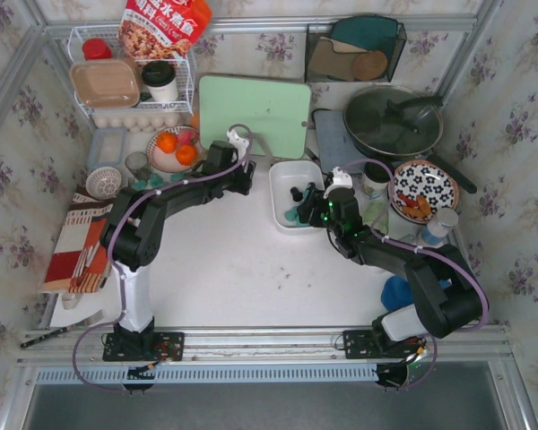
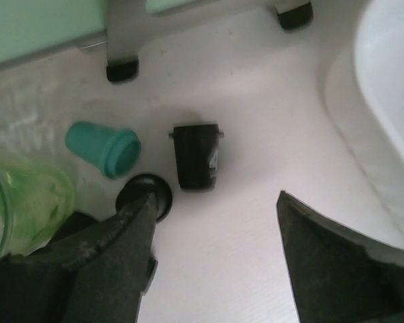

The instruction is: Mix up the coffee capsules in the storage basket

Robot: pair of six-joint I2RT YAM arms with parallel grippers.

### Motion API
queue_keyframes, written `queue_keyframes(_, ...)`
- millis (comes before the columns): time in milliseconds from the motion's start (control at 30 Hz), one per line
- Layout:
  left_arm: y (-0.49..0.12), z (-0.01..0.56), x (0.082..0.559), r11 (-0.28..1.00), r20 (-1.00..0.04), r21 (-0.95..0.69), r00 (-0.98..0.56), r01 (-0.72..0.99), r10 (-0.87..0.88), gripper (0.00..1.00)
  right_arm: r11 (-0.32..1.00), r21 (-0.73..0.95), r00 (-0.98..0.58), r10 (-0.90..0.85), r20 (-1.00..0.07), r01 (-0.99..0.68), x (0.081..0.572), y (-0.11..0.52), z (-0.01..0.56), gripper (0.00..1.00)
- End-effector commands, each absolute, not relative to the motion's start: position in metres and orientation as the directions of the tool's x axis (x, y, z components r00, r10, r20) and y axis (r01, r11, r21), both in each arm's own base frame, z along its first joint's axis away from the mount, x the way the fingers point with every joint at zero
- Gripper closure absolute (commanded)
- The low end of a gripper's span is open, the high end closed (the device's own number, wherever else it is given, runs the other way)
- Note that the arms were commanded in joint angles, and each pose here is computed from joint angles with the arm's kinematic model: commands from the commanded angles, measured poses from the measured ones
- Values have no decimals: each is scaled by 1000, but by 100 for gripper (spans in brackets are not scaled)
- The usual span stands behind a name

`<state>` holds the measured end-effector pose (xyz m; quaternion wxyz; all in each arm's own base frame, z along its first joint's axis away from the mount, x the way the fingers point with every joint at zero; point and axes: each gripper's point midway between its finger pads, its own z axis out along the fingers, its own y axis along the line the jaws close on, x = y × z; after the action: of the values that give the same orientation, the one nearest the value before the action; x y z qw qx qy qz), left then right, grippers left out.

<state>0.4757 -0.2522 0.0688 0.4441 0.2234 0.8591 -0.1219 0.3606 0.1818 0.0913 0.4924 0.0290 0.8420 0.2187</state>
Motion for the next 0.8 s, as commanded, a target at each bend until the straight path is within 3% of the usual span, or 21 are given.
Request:
queue_keyframes(0,-252,45,477,873,-746,-78,-609,481,269,27,892,403,-496,260,-828,-205,363,188,100,36)
queue_keyframes(200,-249,37,493,874,-722,-19,-611,486,324,35,872,422,-503,257,-826,-249,361,196,104,36)
queue_keyframes(367,-253,33,494,864,-667,-37,-656,502,353,50,866,428,-505,256,-824,-260,360,198,105,36)
queue_keyframes(767,-252,35,493,861,-659,-33,-659,508,363,49,849,442,-509,255,-822,-288,357,204,108,37)
